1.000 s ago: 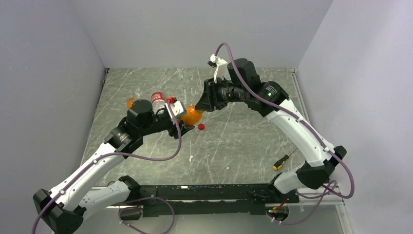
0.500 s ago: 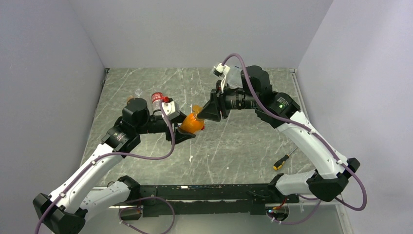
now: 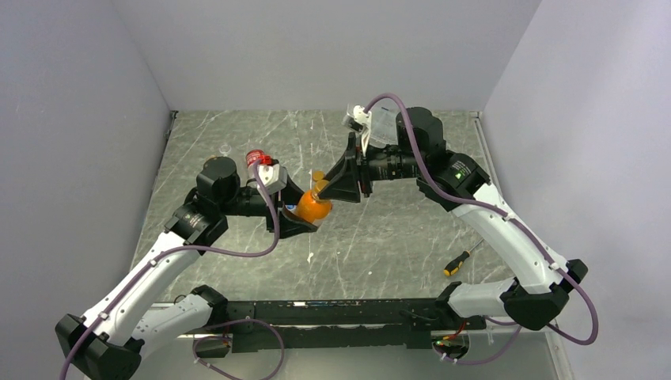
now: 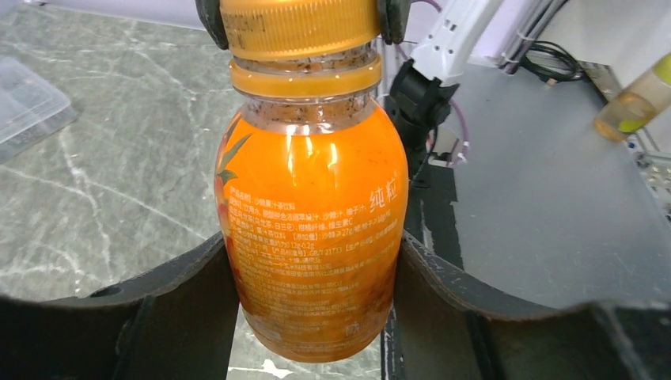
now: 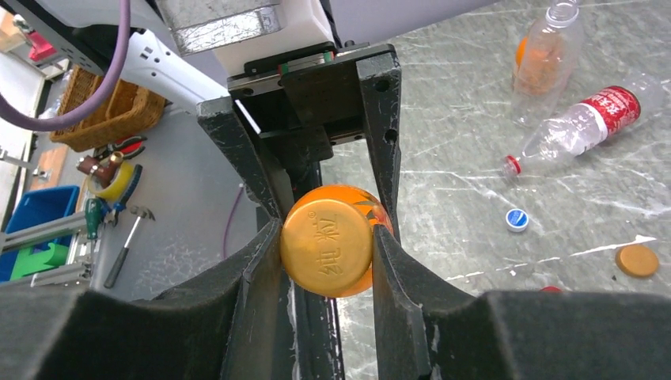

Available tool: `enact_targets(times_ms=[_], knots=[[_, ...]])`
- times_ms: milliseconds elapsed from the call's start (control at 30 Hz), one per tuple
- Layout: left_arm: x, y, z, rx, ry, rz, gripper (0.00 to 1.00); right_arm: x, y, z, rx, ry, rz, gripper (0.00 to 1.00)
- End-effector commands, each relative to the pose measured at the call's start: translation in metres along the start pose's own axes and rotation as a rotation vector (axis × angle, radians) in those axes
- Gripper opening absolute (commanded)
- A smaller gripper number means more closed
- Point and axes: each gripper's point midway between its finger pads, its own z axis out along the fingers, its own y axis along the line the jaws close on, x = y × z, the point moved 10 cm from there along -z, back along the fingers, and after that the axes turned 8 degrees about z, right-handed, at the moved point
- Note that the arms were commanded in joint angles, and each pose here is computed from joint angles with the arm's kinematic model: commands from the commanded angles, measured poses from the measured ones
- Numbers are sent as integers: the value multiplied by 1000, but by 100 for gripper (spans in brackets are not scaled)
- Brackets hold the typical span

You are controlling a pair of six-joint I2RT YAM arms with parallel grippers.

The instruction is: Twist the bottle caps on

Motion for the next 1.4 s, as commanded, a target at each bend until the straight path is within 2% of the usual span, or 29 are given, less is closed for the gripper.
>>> enact_targets(times_ms=[0,67,100,167,267,400,567,633,933,1033,1367], knots=[[-11,11,-3,-165,-14,91,0,-19,9,5,-40,-61,-67,27],[-8,16,-7,-242,4,116,0,-21,5,7,21,-69,-14,62],[-8,17,-8,-265,19,129,0,-23,5,7,46,-69,2,74],[-7,21,-10,-297,50,146,0,-27,3,5,127,-84,50,88],[-3,27,-11,-347,90,164,0,-35,3,1,222,-116,114,95],[1,37,-18,-484,140,210,0,-42,-8,-2,459,-128,239,93],[2,42,-23,-577,198,287,0,-40,-26,9,610,-53,375,83],[3,43,-22,-597,228,314,0,-40,-29,15,601,-41,399,79],[10,43,-11,-630,322,393,0,-40,-36,35,595,-9,449,74],[11,43,-11,-638,324,401,0,-37,-36,39,593,6,457,69],[13,43,-10,-635,333,399,0,-33,-34,38,603,15,463,64]])
